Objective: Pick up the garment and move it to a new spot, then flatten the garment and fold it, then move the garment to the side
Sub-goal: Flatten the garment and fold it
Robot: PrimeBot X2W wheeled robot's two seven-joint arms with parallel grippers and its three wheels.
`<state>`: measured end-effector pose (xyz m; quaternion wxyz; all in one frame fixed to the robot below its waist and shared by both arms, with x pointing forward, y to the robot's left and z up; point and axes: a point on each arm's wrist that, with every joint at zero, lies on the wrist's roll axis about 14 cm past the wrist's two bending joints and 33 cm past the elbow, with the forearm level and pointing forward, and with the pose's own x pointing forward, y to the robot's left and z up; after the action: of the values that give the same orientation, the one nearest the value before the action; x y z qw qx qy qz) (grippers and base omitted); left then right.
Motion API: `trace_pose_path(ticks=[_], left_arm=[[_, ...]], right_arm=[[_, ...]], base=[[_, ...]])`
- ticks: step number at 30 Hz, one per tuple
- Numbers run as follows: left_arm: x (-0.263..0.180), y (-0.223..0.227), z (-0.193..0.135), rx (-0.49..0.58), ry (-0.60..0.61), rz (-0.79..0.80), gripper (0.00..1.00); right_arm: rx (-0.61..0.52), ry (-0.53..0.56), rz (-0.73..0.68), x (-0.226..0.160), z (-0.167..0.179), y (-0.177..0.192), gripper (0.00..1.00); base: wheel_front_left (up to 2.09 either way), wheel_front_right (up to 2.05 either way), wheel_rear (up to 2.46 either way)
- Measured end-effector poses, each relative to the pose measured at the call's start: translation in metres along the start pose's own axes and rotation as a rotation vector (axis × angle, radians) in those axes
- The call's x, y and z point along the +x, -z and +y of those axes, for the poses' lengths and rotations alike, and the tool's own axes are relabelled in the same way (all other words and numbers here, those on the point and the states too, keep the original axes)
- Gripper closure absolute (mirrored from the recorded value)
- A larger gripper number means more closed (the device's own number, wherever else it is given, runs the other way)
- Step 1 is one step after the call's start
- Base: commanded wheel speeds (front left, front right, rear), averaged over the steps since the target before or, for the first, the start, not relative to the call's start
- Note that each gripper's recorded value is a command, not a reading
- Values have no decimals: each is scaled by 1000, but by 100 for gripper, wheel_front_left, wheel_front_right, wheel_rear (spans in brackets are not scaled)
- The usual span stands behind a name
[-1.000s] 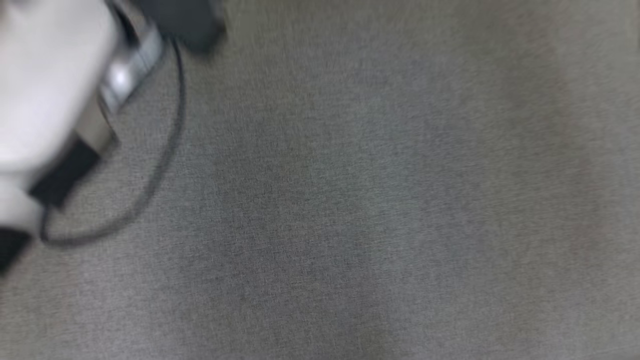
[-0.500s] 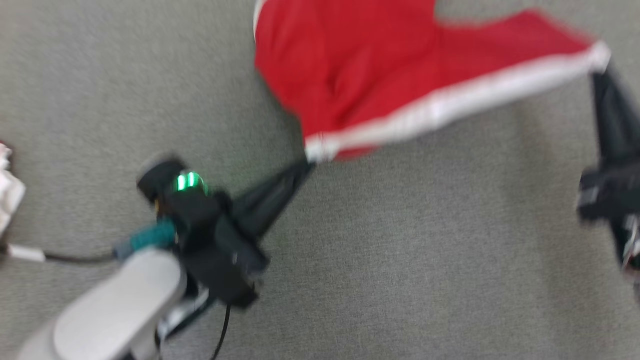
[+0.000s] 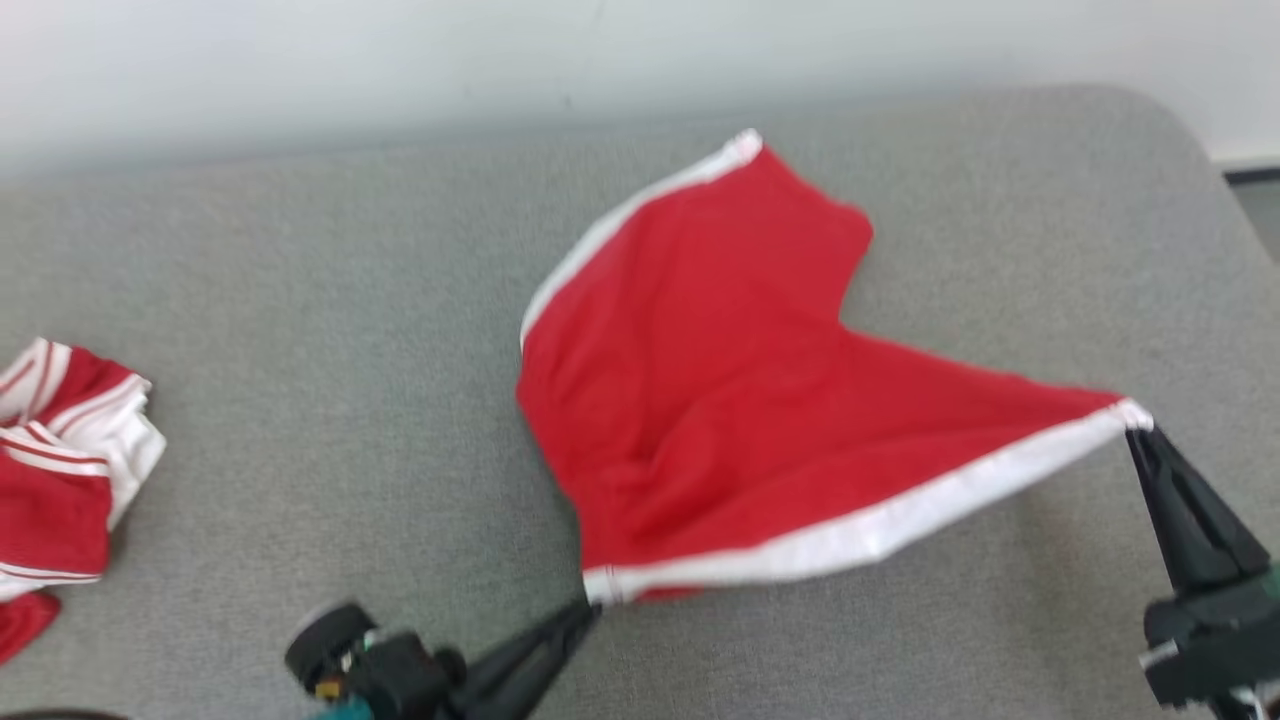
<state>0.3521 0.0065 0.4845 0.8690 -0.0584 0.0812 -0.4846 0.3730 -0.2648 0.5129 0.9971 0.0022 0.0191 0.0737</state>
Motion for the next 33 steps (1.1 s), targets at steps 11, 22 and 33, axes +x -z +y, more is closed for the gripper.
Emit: trace_pose_path(ticks=[11, 22, 33], left_arm=[[-29, -5, -24, -113, -48, 10, 100], [10, -28, 3, -435, -135, -208, 100], [18, -22, 77, -677, -363, -346, 100]], right_arm=[[-32, -32, 81, -25, 9, -7, 100], [-50, -62, 171, 40, 4, -1, 100], [-36, -127, 203, 139, 13, 4, 100]], base=[[0, 0, 0], [0, 0, 0], [0, 0, 0]])
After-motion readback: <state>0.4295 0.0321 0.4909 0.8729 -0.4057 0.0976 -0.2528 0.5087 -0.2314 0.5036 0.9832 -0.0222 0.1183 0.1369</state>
